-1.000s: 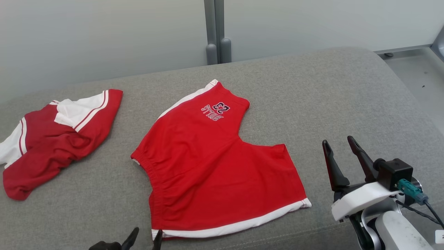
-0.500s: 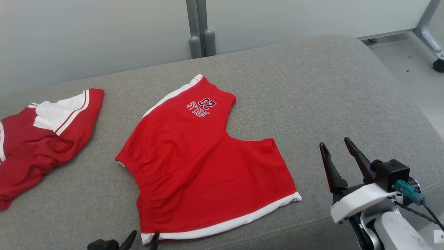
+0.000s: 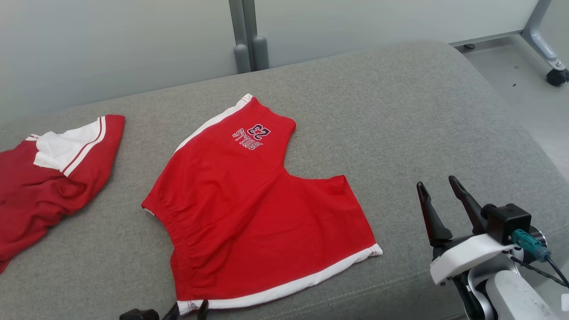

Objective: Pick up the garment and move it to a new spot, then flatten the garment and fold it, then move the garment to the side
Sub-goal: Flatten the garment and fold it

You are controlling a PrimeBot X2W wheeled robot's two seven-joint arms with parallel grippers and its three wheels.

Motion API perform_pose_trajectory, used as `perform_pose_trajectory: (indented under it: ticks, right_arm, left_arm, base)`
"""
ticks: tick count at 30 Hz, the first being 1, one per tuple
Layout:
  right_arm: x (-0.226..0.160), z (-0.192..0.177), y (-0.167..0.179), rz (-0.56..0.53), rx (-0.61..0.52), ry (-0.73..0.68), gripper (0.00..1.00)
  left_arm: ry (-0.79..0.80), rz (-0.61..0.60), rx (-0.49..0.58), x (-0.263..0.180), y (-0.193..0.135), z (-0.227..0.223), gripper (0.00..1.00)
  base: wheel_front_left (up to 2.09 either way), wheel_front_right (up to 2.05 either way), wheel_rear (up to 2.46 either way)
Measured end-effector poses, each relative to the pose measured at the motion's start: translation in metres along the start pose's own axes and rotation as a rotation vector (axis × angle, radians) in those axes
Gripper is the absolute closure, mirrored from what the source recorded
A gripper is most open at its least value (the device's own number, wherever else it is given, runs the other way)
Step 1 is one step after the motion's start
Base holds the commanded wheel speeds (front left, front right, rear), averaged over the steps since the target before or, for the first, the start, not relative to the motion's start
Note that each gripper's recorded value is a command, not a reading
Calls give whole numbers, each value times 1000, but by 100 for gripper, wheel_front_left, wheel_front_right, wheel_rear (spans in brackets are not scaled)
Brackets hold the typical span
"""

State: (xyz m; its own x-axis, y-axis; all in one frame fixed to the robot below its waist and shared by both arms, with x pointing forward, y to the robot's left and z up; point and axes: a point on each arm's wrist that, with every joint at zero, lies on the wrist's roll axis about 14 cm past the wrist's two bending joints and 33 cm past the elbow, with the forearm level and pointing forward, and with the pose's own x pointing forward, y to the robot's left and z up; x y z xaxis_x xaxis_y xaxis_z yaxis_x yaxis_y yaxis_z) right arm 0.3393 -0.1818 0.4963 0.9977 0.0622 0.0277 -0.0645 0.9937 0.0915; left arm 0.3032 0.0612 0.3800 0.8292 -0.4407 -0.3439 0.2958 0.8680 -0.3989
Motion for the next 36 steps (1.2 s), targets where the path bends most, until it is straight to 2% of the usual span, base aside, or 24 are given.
perform_pose_trajectory:
  ticks: [2,3,4,10,11,13,17,25,29,32,34,36]
  right_arm:
    - [0,-2,1,6,2,5,0]
    - [0,-3,2,7,2,8,0]
    - [-1,-5,2,10,3,15,0]
    - [-15,-44,18,75,16,140,0]
    - [-34,-80,26,133,8,281,0]
    - [-40,-91,28,154,-6,329,0]
    - [-45,-107,30,186,-27,392,0]
    - [-30,-121,44,274,-81,457,0]
    - [-23,-129,49,308,-105,487,6]
    - [-20,-136,54,329,-107,511,19]
    - [-18,-140,58,340,-106,525,22]
    - [-17,-144,61,350,-107,537,30]
  left_arm:
    - [-4,-13,0,-1,-3,0,60]
    - [-3,-15,0,-2,-4,-1,71]
    - [-3,-16,1,-2,-4,-1,100]
    - [-15,-18,0,-7,-6,-1,100]
    - [-40,-13,-2,-7,-4,5,100]
    - [-63,-11,0,-6,-3,12,100]
    - [-90,-10,0,-3,-2,22,100]
    - [-118,-14,2,6,0,34,100]
    - [-115,-1,-6,7,5,33,100]
    - [-116,10,-12,8,8,33,100]
    - [-118,15,-14,9,10,34,100]
    - [-116,23,-17,9,13,34,100]
  base:
    - [0,0,0]
    - [0,0,0]
    - [0,0,0]
    - [0,0,0]
    - [0,0,0]
    - [0,0,0]
    - [0,0,0]
    - [0,0,0]
    - [0,0,0]
    - [0,0,0]
    - [0,0,0]
    - [0,0,0]
